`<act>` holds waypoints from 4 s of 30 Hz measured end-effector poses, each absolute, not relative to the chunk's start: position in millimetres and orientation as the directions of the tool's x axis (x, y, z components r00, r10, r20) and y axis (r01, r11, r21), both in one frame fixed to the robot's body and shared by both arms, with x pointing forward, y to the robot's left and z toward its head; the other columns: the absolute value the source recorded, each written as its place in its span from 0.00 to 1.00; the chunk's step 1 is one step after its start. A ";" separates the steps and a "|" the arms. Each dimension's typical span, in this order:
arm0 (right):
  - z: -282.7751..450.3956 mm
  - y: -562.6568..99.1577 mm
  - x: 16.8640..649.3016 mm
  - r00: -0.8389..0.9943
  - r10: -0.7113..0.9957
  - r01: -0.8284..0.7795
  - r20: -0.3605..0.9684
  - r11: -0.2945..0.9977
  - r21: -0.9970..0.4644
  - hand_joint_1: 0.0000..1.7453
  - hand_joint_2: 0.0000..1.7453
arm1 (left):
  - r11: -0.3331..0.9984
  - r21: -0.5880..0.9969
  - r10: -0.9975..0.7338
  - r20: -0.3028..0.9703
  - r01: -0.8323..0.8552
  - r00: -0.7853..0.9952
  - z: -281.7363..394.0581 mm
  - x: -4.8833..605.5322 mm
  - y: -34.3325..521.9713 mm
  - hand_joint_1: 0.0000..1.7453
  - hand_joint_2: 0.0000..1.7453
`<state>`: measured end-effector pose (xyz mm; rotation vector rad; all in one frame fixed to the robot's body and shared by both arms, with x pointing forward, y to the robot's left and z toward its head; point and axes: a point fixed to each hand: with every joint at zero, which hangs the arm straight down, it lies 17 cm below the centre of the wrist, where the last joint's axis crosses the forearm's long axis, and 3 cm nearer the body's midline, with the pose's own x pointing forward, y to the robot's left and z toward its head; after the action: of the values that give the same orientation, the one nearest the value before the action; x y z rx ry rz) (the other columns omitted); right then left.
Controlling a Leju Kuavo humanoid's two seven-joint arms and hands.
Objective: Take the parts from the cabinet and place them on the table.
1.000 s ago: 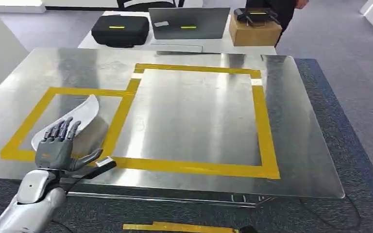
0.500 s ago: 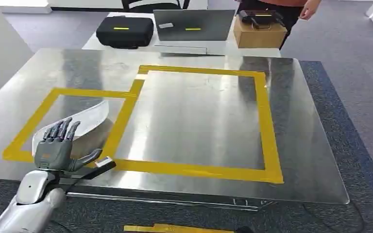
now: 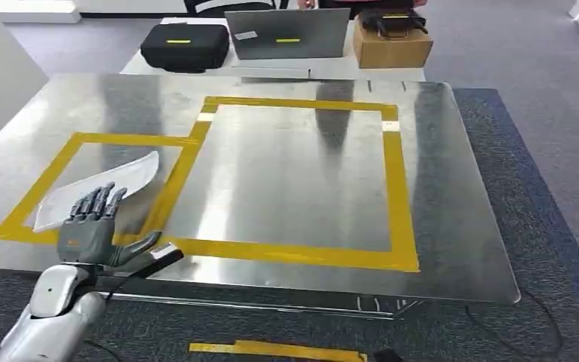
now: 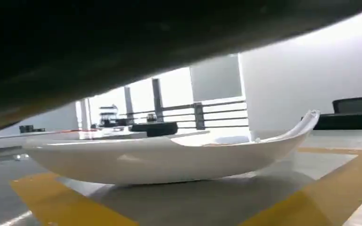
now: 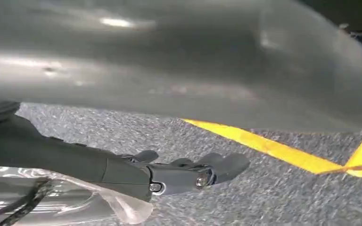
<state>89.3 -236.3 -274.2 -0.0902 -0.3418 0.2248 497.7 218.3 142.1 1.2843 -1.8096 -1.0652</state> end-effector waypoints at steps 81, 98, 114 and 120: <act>-278.9 -243.6 75.4 0.961 0.170 -0.141 0.218 0.980 -0.142 0.00 0.00 | 0.617 0.522 -0.773 0.263 0.589 0.577 -256.9 152.0 263.2 0.00 0.00; -278.9 -237.2 72.0 0.977 0.038 -0.019 0.210 0.996 -0.091 0.00 0.00 | 0.736 0.417 -0.652 0.228 0.533 0.723 -265.9 116.9 237.3 0.00 0.00; -279.5 -243.1 72.3 0.980 -0.035 0.052 0.197 0.995 -0.082 0.00 0.00 | 0.758 0.418 -0.629 0.260 0.501 0.733 -263.4 119.2 228.5 0.00 0.00; -279.3 -244.2 73.9 0.979 -0.047 0.064 0.200 0.995 -0.081 0.00 0.00 | 0.773 0.436 -0.602 0.272 0.461 0.751 -261.7 123.3 234.2 0.00 0.00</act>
<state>73.9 -244.2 -279.3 -0.0870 -0.1996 -0.0558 123.3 234.2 -261.7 0.3570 -0.4163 -0.5941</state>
